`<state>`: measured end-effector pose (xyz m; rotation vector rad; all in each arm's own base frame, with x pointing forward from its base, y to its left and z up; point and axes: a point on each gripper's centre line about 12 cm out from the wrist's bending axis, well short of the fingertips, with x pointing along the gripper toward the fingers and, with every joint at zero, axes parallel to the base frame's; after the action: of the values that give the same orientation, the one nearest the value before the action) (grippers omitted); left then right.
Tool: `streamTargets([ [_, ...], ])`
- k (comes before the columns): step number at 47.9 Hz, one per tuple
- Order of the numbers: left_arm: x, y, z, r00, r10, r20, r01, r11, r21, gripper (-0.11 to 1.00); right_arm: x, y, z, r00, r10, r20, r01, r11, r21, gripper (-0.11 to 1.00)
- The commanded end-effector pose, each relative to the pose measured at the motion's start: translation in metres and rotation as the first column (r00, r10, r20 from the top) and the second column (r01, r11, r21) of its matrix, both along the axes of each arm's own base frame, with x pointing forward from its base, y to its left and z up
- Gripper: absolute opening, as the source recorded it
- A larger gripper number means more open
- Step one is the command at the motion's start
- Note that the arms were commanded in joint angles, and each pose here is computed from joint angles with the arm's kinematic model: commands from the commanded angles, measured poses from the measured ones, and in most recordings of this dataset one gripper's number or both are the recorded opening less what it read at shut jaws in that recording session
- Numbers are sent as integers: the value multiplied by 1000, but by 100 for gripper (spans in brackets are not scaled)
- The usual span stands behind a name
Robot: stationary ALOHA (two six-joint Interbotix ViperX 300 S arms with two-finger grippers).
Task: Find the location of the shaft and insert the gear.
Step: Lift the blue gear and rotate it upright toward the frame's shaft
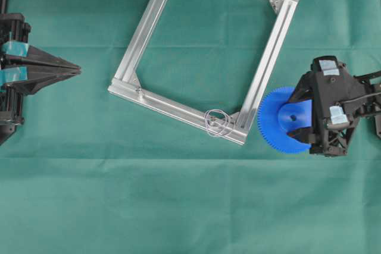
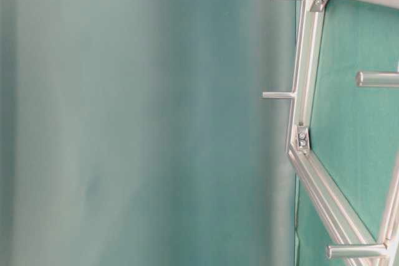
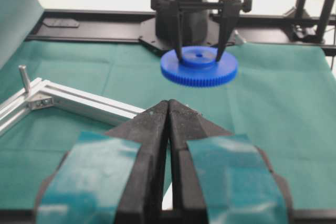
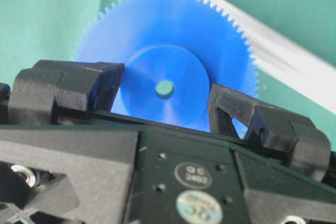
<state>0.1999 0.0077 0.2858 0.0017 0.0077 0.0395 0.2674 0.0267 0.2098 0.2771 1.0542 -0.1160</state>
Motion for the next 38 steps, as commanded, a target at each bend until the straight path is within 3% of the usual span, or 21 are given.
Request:
streamTargets([
  [1,3,1,12,1000,4,29,-3,1000,-2,1,17,2,17,998,3,67,-3,1000,4,69],
  [21,4,1,12,1000,4,28,-4,1000,-7,1,91,8,19,1000,12,15,-11,1000,-23,69],
  [38,4,1,13,1000,4,17,-3,1000,-7,1,123,1,20,1000,-14,-6,14,999,-34,69],
])
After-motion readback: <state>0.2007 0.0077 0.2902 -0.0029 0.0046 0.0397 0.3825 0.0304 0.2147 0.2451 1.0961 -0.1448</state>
